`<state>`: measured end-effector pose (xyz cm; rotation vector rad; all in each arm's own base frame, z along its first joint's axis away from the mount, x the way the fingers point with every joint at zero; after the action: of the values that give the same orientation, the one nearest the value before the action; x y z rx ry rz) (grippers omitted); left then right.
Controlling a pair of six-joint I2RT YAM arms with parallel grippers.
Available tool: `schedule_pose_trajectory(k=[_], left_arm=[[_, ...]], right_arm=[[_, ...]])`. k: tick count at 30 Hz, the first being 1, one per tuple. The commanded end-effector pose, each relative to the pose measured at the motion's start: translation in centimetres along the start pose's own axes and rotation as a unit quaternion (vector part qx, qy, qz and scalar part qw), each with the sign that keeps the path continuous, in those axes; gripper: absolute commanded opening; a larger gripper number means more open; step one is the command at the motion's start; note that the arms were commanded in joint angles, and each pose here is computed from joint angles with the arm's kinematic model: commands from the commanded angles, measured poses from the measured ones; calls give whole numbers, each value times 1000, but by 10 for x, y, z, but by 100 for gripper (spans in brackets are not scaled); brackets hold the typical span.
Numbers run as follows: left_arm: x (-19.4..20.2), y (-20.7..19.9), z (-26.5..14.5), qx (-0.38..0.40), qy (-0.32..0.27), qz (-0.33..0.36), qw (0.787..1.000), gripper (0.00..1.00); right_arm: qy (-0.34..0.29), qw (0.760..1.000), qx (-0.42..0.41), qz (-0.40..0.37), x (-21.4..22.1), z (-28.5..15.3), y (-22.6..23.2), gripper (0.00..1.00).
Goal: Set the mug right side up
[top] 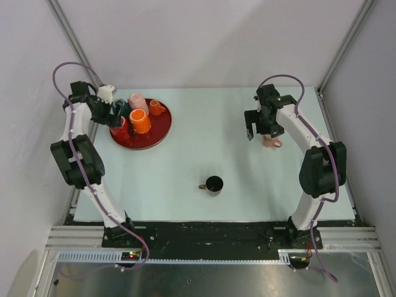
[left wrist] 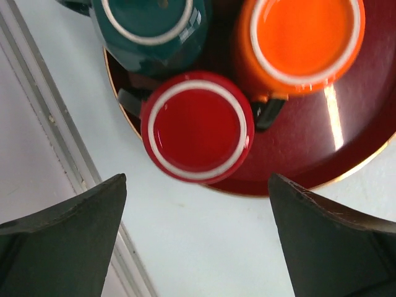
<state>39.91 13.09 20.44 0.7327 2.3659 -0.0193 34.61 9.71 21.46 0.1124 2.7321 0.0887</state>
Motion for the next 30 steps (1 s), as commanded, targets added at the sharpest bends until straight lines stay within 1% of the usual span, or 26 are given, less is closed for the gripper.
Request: schedule_pose_trajectory(k=[1,5,7,9,12,13,14,16,18,20,22,25,30], left_arm=[[-22,2,15,-34,8,-101,994,100],[-33,5,22,-60,11,-161,985,100],[-40,3,21,-66,6,-161,985,100],[-51,-4,16,-65,-7,-129,989,100],[-64,-21,11,-40,-24,-48,998,99],[-65,-26,12,-33,-24,-26,999,97],[-66,-30,13,-26,-24,-6,999,93],[-65,-36,16,-14,-24,16,999,88],[-68,-40,20,-3,-28,32,999,89],[-74,-44,25,7,-35,44,998,95],[-82,-46,32,14,-40,43,998,99],[-89,-43,46,0,-29,23,999,100],[-84,-40,66,-2,-7,4,1000,100]], right_arm=[[-30,1000,1,-3,-4,-16,3,99],[-26,1000,4,-9,-2,-15,6,99],[-23,1000,5,-11,1,-15,6,99],[-19,1000,9,-14,4,-13,6,99],[-14,1000,14,-17,8,-11,6,99],[-11,1000,15,-18,10,-10,6,99],[-9,1000,15,-19,11,-9,6,99],[-4,1000,14,-23,13,-7,6,99],[0,1000,12,-25,15,-6,7,99],[2,1000,9,-28,15,-5,8,99],[4,1000,7,-31,15,-3,10,99],[4,999,5,-37,15,-3,13,99],[7,999,3,-48,17,-2,16,99]])
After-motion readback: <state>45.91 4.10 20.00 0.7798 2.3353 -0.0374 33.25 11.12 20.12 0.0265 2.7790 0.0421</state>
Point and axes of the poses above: each gripper's point midway between its finger pads, its own z axis out along the fingers, its own y axis along the line the jaws close on, x = y × z, the point moved 9 cm from there along -z, back along the fingers, and after that the axes turned 11 degrees about z, right-handed, at the moved point
